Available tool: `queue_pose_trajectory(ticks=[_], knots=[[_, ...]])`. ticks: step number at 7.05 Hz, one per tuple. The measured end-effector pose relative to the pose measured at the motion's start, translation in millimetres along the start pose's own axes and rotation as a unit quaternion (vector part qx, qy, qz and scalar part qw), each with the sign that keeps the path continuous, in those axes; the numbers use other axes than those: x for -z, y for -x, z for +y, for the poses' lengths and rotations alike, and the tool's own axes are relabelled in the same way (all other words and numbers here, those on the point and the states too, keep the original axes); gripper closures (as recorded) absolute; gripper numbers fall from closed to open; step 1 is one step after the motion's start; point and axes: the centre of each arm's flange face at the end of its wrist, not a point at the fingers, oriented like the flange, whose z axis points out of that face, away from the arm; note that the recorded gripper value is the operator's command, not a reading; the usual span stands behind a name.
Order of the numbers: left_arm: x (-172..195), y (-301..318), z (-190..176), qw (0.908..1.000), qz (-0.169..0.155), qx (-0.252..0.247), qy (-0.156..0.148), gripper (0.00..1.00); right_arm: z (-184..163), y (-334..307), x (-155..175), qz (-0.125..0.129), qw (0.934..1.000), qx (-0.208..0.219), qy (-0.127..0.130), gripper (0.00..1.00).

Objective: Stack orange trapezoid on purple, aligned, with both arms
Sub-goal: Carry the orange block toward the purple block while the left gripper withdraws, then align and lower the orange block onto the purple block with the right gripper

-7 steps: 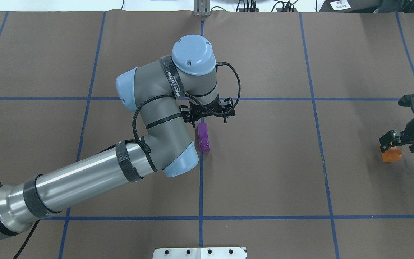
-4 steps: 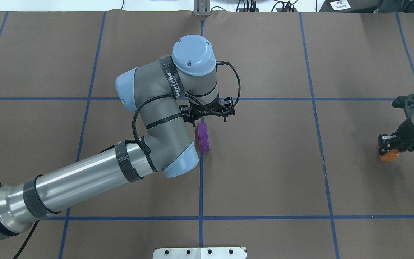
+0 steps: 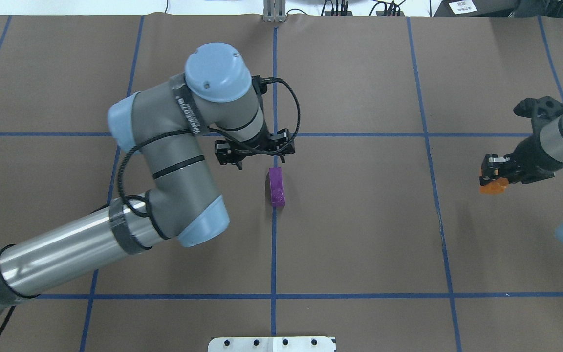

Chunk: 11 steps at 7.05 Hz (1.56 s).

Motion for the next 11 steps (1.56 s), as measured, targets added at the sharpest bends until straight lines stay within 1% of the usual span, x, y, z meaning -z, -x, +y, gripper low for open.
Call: queue_pose_trajectory(ticks=[1, 2, 3, 4, 5, 6, 8, 10, 11], knots=[[8, 52, 2, 0.9997, -0.01, -0.021, -0.006, 0.0, 15, 72, -4, -0.005, 1.0, 0.0, 0.003, 1.0], [13, 99, 1, 0.9986, -0.026, -0.045, -0.009, 0.0, 41, 155, -10, -0.005, 0.9999, 0.011, 0.011, 1.0], [15, 132, -3, 0.9972, -0.04, -0.062, -0.011, 0.0, 70, 233, -18, -0.001, 0.9995, 0.026, 0.014, 1.0], [15, 150, -6, 0.9965, -0.049, -0.068, -0.011, 0.0, 90, 293, -30, 0.004, 0.999, 0.042, 0.014, 1.0], [14, 162, -6, 0.9962, -0.054, -0.067, -0.01, 0.0, 100, 327, -40, 0.01, 0.9985, 0.051, 0.016, 1.0], [14, 170, -6, 0.9961, -0.058, -0.066, -0.01, 0.0, 102, 341, -49, 0.01, 0.998, 0.06, 0.016, 1.0], [14, 174, -4, 0.9963, -0.059, -0.063, -0.01, 0.0, 96, 349, -72, -0.002, 0.997, 0.076, 0.01, 1.0], [15, 174, -4, 0.9964, -0.058, -0.062, -0.011, 0.0, 92, 350, -80, -0.001, 0.9963, 0.086, 0.005, 1.0], [15, 174, -4, 0.9964, -0.058, -0.061, -0.011, 0.0, 90, 350, -81, 0.001, 0.9955, 0.095, -0.001, 1.0]])
